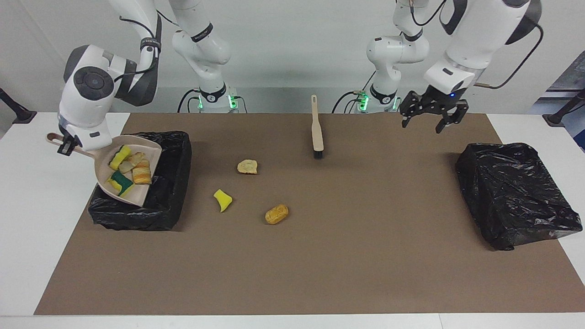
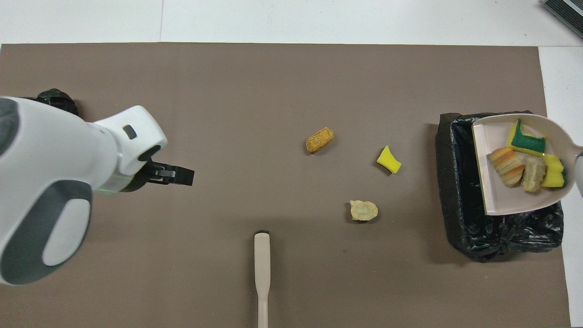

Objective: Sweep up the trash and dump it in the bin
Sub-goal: 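Tip the dustpan over the bin with the right gripper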

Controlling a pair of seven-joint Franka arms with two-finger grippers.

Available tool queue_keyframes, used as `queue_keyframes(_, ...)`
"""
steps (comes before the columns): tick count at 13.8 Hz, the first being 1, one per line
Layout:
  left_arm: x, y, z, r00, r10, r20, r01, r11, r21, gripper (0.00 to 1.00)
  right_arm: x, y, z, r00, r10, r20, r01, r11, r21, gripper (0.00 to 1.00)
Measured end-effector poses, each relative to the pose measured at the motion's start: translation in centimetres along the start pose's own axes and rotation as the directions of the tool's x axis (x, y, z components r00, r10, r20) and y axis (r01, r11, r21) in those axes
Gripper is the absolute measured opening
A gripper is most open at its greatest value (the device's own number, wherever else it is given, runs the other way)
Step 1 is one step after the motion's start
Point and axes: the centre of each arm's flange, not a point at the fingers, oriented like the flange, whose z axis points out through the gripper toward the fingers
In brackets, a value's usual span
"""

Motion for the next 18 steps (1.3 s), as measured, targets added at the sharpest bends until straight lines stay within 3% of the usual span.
queue_keyframes(4, 0.2, -3.3, -2.3, 1.000, 0.006, -0.018, -0.005, 0.999, 0.054, 1.00, 0.0, -1.2, -3.1, 0.991, -0.013, 0.131, 0.011, 1.000, 0.018, 0.33)
queue_keyframes(7, 0.4, -3.4, -2.0, 1.000, 0.006, -0.006, -0.006, 0.998, 0.058, 1.00, 0.9, -2.2, -8.6, 0.967, -0.063, 0.246, 0.061, 0.998, 0.014, 0.33)
queue_keyframes(9, 0.5, -3.6, -2.1, 1.000, 0.004, -0.007, -0.004, 0.998, 0.057, 1.00, 0.0, -3.0, -10.9, 0.956, -0.099, 0.277, 0.103, 0.995, -0.001, 0.33)
queue_keyframes(13, 0.4, -4.7, -2.2, 1.000, -0.016, 0.002, 0.016, 0.998, 0.056, 1.00, -2.0, -3.2, -10.7, 0.936, -0.095, 0.339, 0.101, 0.995, 0.002, 0.33)
queue_keyframes(18, 0.5, -3.9, -2.3, 1.000, -0.001, 0.006, 0.001, 0.998, 0.057, 1.00, -3.1, -3.1, -10.5, 0.934, -0.086, 0.348, 0.090, 0.996, 0.006, 0.33)
